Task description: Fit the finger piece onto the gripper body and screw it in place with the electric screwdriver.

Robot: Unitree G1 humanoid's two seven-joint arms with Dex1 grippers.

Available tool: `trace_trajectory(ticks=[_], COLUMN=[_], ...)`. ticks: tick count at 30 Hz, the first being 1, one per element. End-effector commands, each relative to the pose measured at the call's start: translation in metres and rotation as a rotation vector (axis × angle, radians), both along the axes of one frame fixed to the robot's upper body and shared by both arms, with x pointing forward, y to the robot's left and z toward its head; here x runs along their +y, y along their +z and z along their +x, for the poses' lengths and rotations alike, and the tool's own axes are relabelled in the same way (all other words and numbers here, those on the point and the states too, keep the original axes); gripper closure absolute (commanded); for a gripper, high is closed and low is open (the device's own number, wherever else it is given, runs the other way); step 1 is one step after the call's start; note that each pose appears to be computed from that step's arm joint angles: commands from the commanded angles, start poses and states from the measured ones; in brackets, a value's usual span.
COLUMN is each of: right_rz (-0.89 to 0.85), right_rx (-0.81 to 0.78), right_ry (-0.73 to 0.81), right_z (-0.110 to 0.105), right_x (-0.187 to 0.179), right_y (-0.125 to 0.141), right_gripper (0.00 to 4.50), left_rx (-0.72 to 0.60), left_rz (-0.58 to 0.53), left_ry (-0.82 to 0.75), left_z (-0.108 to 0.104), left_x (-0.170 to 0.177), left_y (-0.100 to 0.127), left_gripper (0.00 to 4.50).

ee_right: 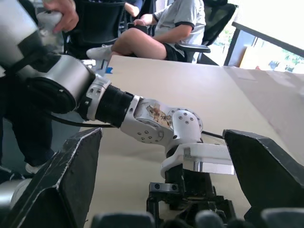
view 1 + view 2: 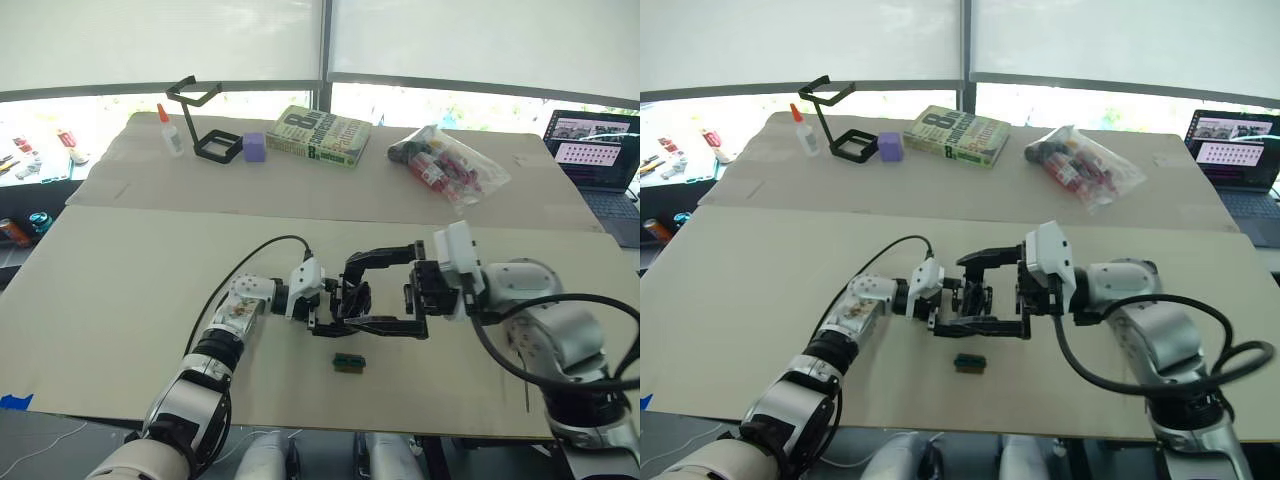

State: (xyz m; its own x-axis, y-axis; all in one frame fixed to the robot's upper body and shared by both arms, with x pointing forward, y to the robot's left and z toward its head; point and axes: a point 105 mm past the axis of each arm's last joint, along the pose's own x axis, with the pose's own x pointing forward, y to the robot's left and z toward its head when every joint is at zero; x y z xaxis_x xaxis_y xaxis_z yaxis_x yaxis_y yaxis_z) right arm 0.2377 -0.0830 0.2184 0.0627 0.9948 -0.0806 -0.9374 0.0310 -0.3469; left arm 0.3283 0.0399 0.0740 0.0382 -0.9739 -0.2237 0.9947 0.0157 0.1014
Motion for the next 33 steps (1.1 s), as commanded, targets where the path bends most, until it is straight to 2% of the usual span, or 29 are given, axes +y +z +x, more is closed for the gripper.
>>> trace_trajectory(ticks=[1,7,9,11,15,17,19,25,26,31,33], right_rz=[0.042,0.079,0.096,0.114,0.066,0.071,0.032,0.011,-0.004,0.046,-0.019], right_rx=[-0.004,0.012,0.019,0.032,0.017,0.005,0.033,0.158,0.188,0.339,0.412], right_ry=[-0.027,-0.207,-0.352,-0.510,-0.807,-0.941,-1.079,-1.302,-1.319,-1.381,-1.418], right_z=[-0.015,-0.028,-0.028,-0.030,-0.046,-0.056,-0.077,-0.111,-0.111,-0.072,-0.058], right_x=[-0.010,-0.039,-0.061,-0.085,-0.137,-0.161,-0.187,-0.221,-0.222,-0.226,-0.232], right_y=[0.014,0.015,0.012,0.006,-0.017,-0.025,-0.046,-0.080,-0.085,-0.079,-0.080], right_gripper=[0.00,0.00,0.00,0.00,0.00,0.00,0.00,0.00,0.00,0.00,0.00], left_rx=[0.011,0.016,0.009,-0.055,-0.142,-0.158,-0.168,-0.158,-0.155,-0.162,-0.162], left_rz=[0.025,0.023,0.008,-0.045,-0.142,-0.150,-0.151,-0.177,-0.186,-0.217,-0.227], left_ry=[0.044,0.101,0.122,0.125,0.131,0.130,0.136,0.123,0.117,0.073,0.054], left_z=[-0.002,-0.012,-0.020,-0.030,-0.046,-0.053,-0.057,-0.067,-0.068,-0.074,-0.076], left_x=[0.025,0.078,0.101,0.114,0.121,0.120,0.125,0.128,0.125,0.107,0.099], left_y=[-0.004,0.006,0.017,0.036,0.070,0.080,0.094,0.116,0.117,0.118,0.120], left_gripper=[0.03,0.03,0.03,0.03,0.03,0.03,0.03,0.03,0.03,0.03,0.03])
